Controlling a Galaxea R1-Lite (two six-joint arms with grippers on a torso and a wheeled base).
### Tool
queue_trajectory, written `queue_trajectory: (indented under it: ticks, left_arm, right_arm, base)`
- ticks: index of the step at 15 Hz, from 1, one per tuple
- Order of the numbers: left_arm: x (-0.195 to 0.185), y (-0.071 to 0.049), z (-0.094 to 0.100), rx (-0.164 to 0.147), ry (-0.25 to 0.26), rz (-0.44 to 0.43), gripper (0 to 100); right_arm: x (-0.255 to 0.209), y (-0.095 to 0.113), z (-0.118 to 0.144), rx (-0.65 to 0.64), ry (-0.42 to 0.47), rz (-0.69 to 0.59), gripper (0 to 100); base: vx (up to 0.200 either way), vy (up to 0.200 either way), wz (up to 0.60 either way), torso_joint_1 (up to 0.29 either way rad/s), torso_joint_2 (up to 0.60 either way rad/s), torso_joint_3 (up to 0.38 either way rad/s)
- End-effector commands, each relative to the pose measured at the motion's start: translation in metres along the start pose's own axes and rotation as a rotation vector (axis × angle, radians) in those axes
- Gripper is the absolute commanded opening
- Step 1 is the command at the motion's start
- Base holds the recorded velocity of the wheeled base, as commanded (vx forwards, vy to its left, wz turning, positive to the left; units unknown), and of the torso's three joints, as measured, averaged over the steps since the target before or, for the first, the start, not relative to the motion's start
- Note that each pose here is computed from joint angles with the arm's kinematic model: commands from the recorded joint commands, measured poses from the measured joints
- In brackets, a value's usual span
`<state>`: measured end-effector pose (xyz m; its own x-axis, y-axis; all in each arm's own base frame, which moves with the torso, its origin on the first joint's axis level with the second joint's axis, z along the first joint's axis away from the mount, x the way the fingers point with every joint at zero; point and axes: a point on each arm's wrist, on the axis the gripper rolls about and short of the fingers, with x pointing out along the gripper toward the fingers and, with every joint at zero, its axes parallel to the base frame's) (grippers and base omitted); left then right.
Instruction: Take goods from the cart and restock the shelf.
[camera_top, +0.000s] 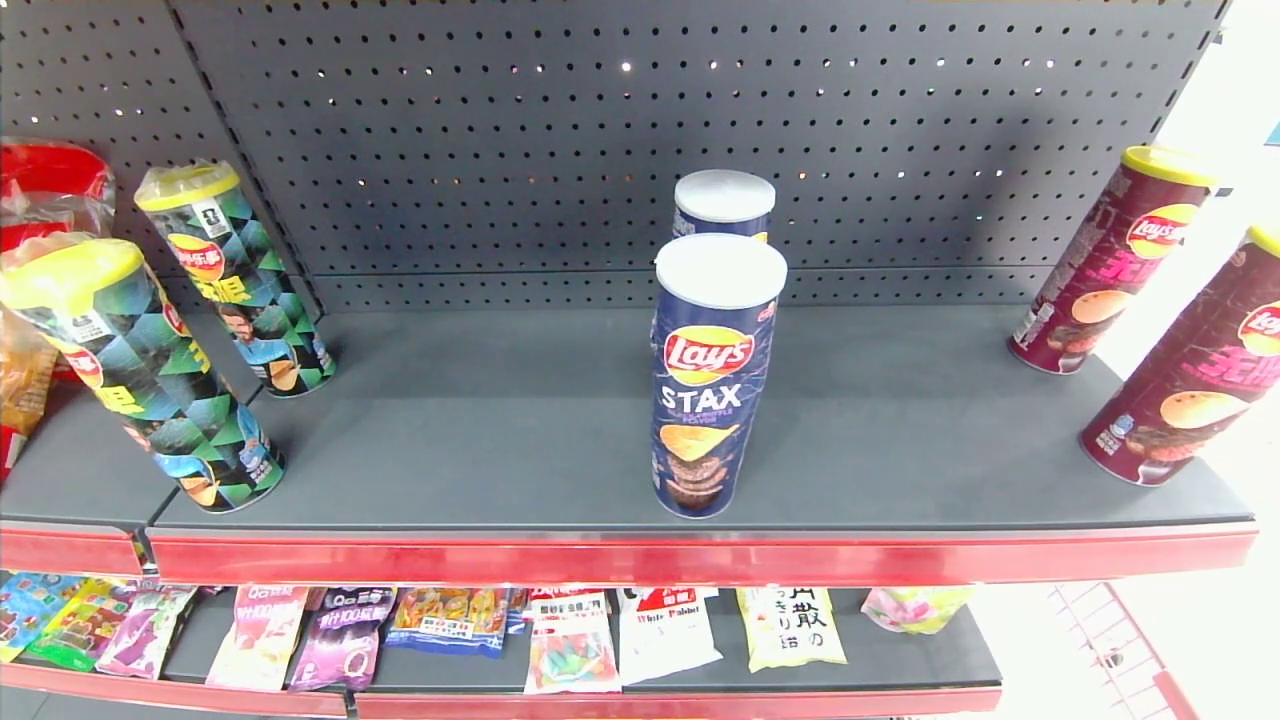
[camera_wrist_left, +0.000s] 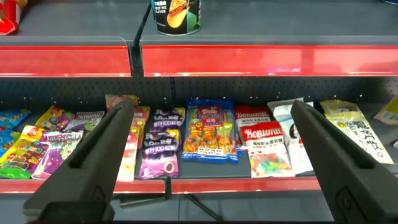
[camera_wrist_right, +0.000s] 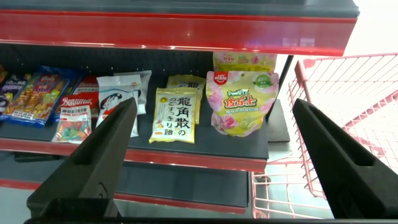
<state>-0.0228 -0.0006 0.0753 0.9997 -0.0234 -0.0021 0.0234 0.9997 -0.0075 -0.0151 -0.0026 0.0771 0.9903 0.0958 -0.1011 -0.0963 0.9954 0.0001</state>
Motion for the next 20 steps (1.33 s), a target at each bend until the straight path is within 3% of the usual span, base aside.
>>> queue_trajectory:
  ticks: [1,6,8,11,12,13,15,16,17,18,20]
  left_arm:
    - [0.000,0.000,0.000,0.000,-0.001,0.000,100]
    - [0.000,0.000,0.000,0.006,-0.002,-0.001,100]
    - [0.004,0.000,0.001,0.005,0.047,-0.021,100]
    - [0.003,0.000,0.001,0.004,0.044,-0.052,100]
    - [0.003,-0.001,0.006,-0.002,0.015,-0.056,100]
    - [0.001,-0.001,0.053,-0.052,-0.067,-0.082,100]
    - [0.041,-0.003,0.157,-0.291,-0.039,-0.127,100]
    - [0.064,-0.005,0.166,-0.288,0.034,-0.178,100]
    - [0.082,-0.009,0.164,-0.255,0.107,-0.268,100]
    - [0.105,-0.013,0.158,-0.199,0.193,-0.367,100]
    - [0.139,-0.020,0.149,-0.075,0.299,-0.538,100]
  right_arm:
    - [0.000,0.000,0.000,0.000,0.001,0.000,100]
    - [0.000,0.000,0.000,-0.003,0.002,0.002,100]
    - [0.000,0.000,0.000,-0.003,0.002,0.002,100]
    - [0.000,0.000,0.000,-0.003,0.000,0.002,100]
    - [0.000,0.000,0.000,-0.003,0.000,0.002,100]
    - [0.000,0.000,0.000,-0.003,0.000,0.000,100]
    - [0.000,0.000,0.000,-0.005,0.003,0.002,100]
    - [0.000,0.000,0.000,-0.005,0.003,0.002,100]
    - [0.000,0.000,0.000,-0.005,0.000,0.002,100]
    - [0.000,0.000,0.000,-0.005,0.001,0.000,100]
    - [0.000,0.000,0.000,-0.005,0.001,0.000,100]
  base:
    - [0.000,0.000,0.00,0.000,0.00,0.000]
    - [0.000,0.000,0.00,0.000,0.00,0.000]
    - [0.000,0.000,0.00,0.000,0.00,0.000]
    - [0.000,0.000,0.00,0.000,0.00,0.000]
    - [0.000,0.000,0.00,0.000,0.00,0.000]
    - [0.000,0.000,0.00,0.000,0.00,0.000]
    - [0.000,0.000,0.00,0.000,0.00,0.000]
    - [0.000,0.000,0.00,0.000,0.00,0.000]
    - [0.000,0.000,0.00,0.000,0.00,0.000]
    - [0.000,0.000,0.00,0.000,0.00,0.000]
    - [0.000,0.000,0.00,0.000,0.00,0.000]
